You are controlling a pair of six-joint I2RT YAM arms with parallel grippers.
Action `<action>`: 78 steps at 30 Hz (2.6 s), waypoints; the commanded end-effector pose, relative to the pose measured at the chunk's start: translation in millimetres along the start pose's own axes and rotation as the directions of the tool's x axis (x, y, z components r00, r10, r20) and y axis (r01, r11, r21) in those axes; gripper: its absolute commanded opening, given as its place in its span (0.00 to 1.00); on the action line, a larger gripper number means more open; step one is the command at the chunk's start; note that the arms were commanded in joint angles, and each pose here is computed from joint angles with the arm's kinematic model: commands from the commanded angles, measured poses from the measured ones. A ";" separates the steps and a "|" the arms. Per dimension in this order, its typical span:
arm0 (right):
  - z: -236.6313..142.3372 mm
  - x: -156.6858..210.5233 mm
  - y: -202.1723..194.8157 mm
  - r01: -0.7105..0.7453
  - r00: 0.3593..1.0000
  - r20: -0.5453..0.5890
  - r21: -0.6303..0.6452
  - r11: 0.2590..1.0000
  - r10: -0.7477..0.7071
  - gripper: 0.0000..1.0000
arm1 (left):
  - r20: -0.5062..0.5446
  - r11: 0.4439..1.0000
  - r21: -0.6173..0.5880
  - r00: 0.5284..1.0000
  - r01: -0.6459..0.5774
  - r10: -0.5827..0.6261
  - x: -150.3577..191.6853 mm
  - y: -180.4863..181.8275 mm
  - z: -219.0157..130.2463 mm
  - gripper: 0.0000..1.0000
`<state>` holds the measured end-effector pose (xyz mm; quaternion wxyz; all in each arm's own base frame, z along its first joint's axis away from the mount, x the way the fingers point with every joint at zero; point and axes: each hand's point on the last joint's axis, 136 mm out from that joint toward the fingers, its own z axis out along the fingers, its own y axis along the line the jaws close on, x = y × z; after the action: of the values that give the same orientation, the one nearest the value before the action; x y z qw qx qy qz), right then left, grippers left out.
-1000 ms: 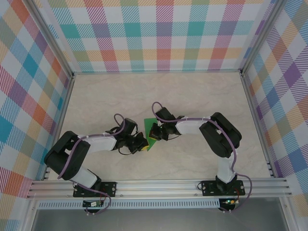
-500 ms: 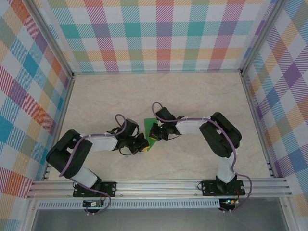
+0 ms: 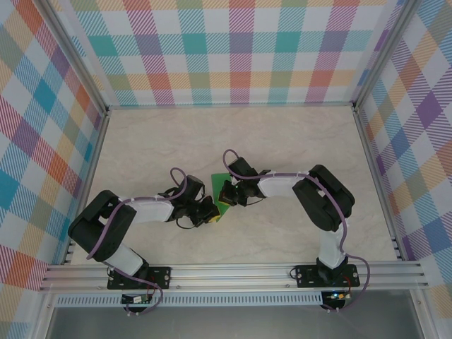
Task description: Fold a paper plane with a square sheet of paper (pick it up from the middle)
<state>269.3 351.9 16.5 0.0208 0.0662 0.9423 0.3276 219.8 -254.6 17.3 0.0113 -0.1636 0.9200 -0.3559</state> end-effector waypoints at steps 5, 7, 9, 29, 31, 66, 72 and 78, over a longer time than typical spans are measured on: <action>10.4 8.4 -41.2 -0.053 0.999 0.000 0.139 0.989 0.054 0.04 | -0.087 0.983 -0.182 0.996 -0.009 -0.007 34.9 52.2 -2.6 0.00; 11.6 8.8 -42.3 -0.059 0.998 -0.003 0.142 0.988 0.060 0.04 | -0.096 0.984 -0.179 0.995 -0.024 0.006 38.4 52.3 -7.0 0.00; 13.0 9.2 -43.5 -0.064 0.998 -0.006 0.145 0.987 0.066 0.04 | -0.108 0.983 -0.182 0.994 -0.037 0.017 41.6 52.2 -10.4 0.00; 10.9 7.3 -38.6 -0.058 0.998 -0.008 0.139 0.989 0.060 0.04 | 0.040 0.988 -0.048 0.988 -0.150 0.152 -1.5 -24.1 -17.7 0.00; 10.6 6.8 -36.9 -0.056 0.998 -0.007 0.134 0.989 0.058 0.04 | 0.037 0.988 -0.064 0.989 -0.143 0.145 -2.7 -18.7 -13.1 0.00; -24.7 23.4 7.7 0.262 0.965 0.009 -0.120 0.957 -0.263 0.00 | 0.000 0.937 -0.341 0.996 -0.080 0.085 5.8 62.9 -5.5 0.00; -17.2 27.9 0.2 0.259 0.964 -0.026 -0.112 0.959 -0.263 0.00 | -0.001 0.935 -0.347 0.997 -0.077 0.082 5.6 63.8 -5.1 0.00; -10.9 26.3 -2.4 0.258 0.964 -0.035 -0.101 0.961 -0.263 0.00 | -0.006 0.928 -0.366 0.997 -0.070 0.072 6.6 68.6 -4.7 0.00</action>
<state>240.7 339.9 21.2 0.0412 -0.0476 0.9313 0.3589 222.9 -250.6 15.8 0.0394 -0.1063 0.9494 -0.2928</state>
